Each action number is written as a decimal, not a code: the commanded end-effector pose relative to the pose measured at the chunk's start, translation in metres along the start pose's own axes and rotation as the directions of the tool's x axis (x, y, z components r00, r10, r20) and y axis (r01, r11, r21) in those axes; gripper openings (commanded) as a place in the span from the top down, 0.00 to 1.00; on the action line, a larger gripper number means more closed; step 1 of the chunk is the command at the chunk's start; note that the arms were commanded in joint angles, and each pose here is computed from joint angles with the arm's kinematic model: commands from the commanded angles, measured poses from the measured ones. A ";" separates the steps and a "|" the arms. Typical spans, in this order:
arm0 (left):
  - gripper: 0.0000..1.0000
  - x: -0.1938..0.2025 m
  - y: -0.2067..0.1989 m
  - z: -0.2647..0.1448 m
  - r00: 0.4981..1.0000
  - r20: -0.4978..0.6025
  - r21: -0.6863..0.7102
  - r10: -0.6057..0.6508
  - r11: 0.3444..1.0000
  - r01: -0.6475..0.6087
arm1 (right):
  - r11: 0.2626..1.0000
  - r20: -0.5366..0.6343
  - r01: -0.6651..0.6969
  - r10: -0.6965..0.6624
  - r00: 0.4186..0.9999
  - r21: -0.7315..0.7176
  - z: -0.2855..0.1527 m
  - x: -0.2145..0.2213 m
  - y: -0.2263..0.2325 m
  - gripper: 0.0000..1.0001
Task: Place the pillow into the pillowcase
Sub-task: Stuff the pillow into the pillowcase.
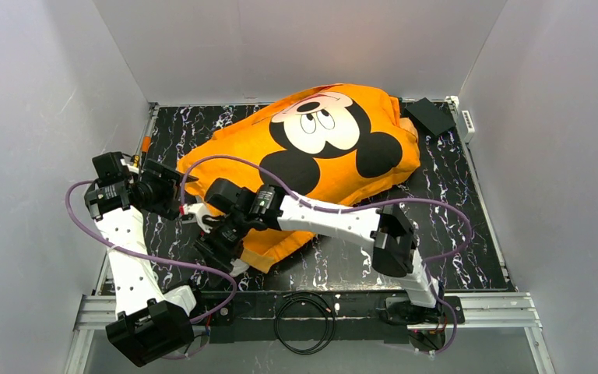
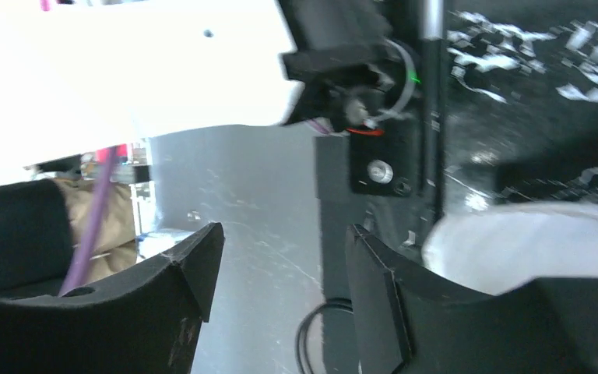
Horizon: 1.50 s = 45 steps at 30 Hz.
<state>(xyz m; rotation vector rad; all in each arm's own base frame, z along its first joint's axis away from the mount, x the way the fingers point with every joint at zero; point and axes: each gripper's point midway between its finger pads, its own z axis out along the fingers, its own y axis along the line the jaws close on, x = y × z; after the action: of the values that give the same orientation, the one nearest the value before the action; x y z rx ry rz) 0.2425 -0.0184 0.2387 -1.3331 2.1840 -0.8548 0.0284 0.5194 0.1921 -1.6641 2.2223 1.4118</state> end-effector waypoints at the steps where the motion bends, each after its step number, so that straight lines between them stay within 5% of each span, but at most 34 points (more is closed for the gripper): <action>1: 0.34 0.009 0.003 -0.008 0.999 -0.019 -0.013 0.026 1.000 -0.026 | 0.980 0.176 0.131 -0.103 0.979 -0.152 -0.042 -0.039 0.071 0.28; 8: 0.35 0.013 0.007 -0.006 0.999 -0.036 -0.015 0.027 1.000 -0.028 | 0.975 0.247 -0.034 -0.021 0.969 0.217 -0.104 -0.029 0.005 0.23; 12: 0.35 0.013 0.006 -0.006 0.999 -0.041 -0.012 0.024 1.000 -0.025 | 0.935 0.182 -0.095 0.034 0.983 0.341 -0.110 -0.002 -0.039 0.23; 19: 0.36 0.010 0.003 -0.008 0.999 -0.029 -0.011 0.035 0.999 -0.035 | 0.986 0.006 0.003 -0.004 1.000 0.164 -0.034 0.011 -0.018 0.24; 25: 0.36 0.011 0.009 -0.008 0.999 -0.024 -0.032 0.040 0.999 -0.041 | 0.977 0.066 0.159 -0.150 0.986 -0.143 -0.007 -0.038 0.063 0.20; 30: 0.36 0.015 0.017 -0.004 0.999 -0.032 -0.045 0.035 0.998 -0.037 | 0.974 0.251 0.140 -0.093 0.963 -0.179 -0.073 -0.079 0.066 0.18; 35: 0.36 0.020 0.026 0.001 0.998 -0.052 -0.057 0.027 0.998 -0.030 | 0.996 0.442 -0.064 0.032 0.896 0.057 -0.171 -0.097 -0.021 0.16; 41: 0.43 0.039 0.035 0.019 0.985 -0.172 -0.036 0.013 0.999 -0.019 | 0.810 0.521 -0.395 0.132 0.843 0.433 -0.291 -0.053 -0.159 0.14; 45: 0.65 0.061 0.027 0.034 0.970 -0.229 -0.016 0.080 0.996 -0.086 | 0.730 0.544 -0.492 0.197 0.816 0.474 -0.328 -0.030 -0.196 0.14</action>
<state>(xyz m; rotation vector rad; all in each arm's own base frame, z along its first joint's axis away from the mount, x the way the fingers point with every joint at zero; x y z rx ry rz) 0.2171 -0.0459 0.1904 -1.3228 2.3640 -0.9008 0.3410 0.3535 0.2924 -0.6453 2.2803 1.0068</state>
